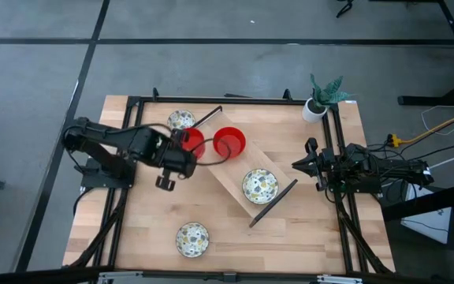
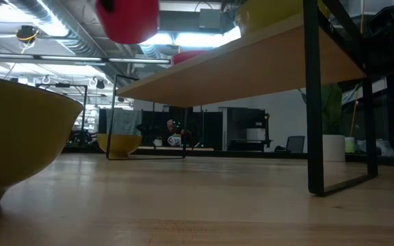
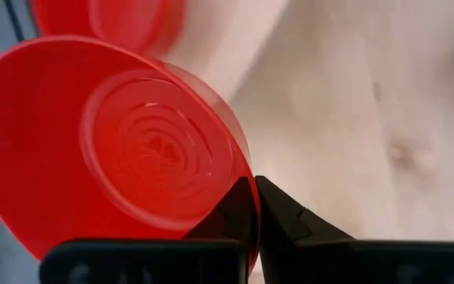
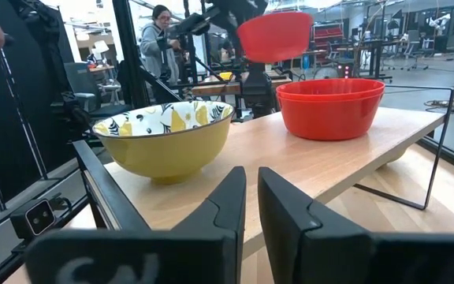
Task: Pick & Place Mini bowls
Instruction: Stack the red bowl on top of the red bowls on the shelf
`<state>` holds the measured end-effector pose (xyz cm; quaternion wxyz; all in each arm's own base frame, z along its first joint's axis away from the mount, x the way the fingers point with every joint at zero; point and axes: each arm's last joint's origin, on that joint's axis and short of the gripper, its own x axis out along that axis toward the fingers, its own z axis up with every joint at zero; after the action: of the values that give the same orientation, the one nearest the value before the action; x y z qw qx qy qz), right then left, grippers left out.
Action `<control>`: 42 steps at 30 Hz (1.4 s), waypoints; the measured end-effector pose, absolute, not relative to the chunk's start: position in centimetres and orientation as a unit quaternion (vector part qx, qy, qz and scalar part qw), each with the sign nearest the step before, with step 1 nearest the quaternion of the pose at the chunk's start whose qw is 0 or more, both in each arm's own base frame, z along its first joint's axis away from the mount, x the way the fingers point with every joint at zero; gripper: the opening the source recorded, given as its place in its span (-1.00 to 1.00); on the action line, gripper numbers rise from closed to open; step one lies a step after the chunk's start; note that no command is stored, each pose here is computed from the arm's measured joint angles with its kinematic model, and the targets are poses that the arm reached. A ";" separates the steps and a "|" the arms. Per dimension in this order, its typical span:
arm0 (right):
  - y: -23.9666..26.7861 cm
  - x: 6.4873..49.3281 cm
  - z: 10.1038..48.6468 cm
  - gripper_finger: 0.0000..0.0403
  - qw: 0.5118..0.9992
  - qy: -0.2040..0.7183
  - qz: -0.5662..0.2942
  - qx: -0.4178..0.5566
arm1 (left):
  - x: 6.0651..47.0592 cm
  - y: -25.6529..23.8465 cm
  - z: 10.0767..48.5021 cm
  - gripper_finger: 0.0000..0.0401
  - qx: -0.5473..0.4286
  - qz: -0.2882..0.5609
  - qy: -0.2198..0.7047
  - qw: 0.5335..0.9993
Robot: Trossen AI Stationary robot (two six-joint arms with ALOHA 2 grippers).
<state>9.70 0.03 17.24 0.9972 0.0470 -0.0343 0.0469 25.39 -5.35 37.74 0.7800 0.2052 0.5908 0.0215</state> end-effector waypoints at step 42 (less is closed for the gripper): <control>0.0 9.7 17.2 -0.80 0.997 -0.034 0.047 0.047 | 33.6 1.0 35.2 -0.97 0.283 -0.028 0.501 0.818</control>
<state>9.70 0.03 17.23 0.9972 0.0465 -0.0344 0.0468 33.64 1.01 35.22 0.8177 0.2827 0.5006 -0.0280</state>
